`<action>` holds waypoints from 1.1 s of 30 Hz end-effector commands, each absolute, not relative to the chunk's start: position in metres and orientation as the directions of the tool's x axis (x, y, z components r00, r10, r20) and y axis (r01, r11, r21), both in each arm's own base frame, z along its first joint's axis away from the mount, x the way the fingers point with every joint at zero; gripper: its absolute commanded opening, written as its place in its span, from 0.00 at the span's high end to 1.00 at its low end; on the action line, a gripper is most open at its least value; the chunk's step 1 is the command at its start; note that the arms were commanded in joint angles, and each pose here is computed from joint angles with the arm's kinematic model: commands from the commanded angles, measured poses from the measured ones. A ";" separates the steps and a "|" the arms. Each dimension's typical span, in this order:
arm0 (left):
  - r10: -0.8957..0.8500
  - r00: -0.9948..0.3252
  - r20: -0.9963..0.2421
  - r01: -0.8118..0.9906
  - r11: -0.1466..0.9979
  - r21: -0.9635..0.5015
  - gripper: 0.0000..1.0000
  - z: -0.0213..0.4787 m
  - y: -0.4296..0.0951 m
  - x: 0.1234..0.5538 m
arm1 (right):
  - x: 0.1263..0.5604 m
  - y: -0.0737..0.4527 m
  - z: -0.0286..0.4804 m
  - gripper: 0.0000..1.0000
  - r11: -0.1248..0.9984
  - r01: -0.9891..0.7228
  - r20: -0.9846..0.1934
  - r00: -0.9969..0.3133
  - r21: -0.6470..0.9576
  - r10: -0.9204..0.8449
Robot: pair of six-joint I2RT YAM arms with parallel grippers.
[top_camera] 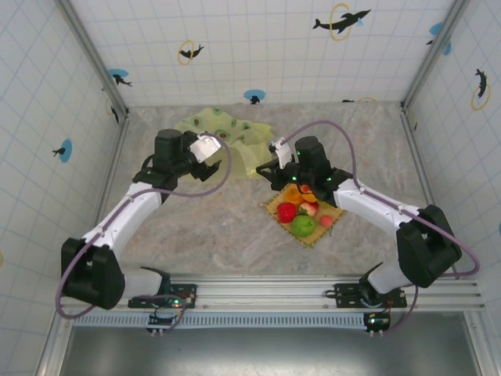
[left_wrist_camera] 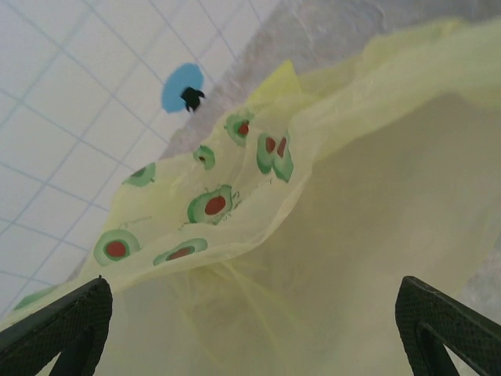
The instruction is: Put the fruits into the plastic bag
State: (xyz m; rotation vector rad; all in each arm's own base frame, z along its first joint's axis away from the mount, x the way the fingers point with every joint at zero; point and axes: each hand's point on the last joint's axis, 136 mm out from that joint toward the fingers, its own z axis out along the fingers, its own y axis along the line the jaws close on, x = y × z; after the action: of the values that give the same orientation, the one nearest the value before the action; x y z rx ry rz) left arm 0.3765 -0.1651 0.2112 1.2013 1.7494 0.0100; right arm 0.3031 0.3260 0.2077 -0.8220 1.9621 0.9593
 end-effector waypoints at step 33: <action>0.732 0.008 -0.681 0.713 0.474 0.517 1.00 0.193 -0.206 0.449 | 0.320 0.284 0.225 1.00 0.545 -0.727 -0.863 -0.504 0.419 -0.009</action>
State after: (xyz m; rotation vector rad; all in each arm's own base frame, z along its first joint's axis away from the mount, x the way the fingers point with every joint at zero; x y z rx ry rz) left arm 0.4473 -0.2058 0.1529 1.4214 1.7121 0.0558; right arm 0.3052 0.2854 0.2065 -0.6649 1.9661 1.0405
